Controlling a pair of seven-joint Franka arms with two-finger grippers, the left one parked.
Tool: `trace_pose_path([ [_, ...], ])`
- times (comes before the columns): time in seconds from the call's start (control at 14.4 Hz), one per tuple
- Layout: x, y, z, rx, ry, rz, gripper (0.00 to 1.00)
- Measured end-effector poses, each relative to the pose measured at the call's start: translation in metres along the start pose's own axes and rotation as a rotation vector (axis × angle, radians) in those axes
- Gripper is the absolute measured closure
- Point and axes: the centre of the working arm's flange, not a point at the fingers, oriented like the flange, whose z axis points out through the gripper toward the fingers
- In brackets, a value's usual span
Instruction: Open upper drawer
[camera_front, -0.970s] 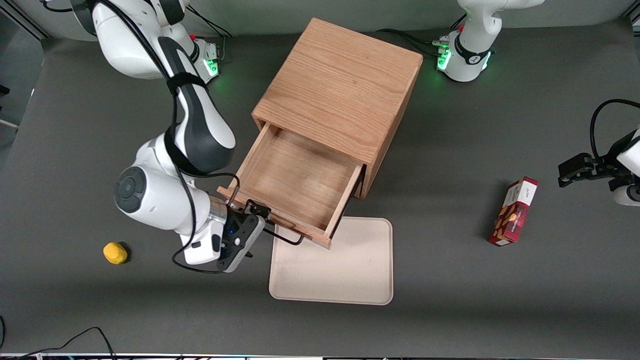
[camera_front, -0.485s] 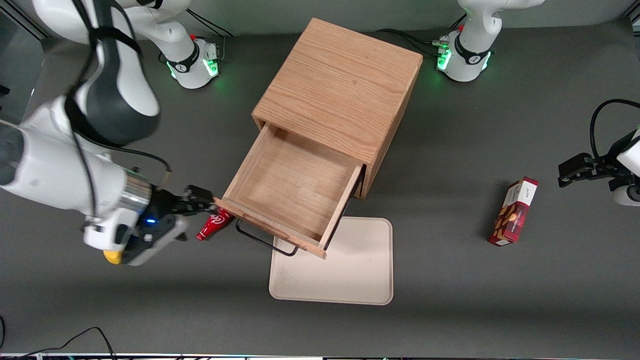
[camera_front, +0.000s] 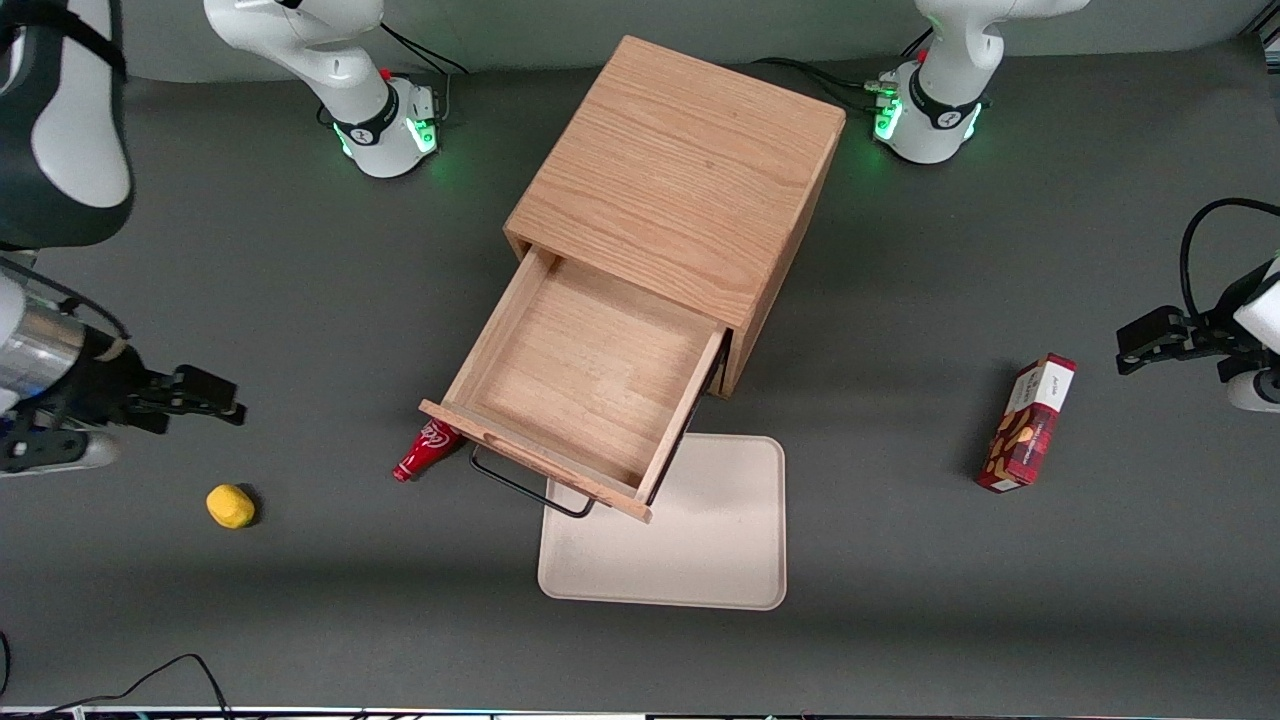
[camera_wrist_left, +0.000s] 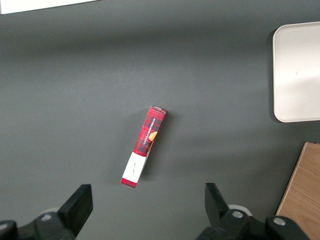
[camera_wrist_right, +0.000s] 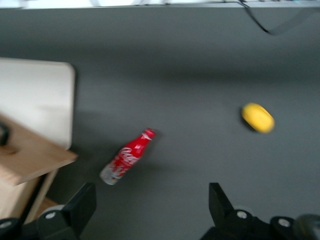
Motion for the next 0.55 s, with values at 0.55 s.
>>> trace_pose_path([
  [0.55,-0.021,0.043,0.011,-0.052,-0.067,0.252,0.00],
])
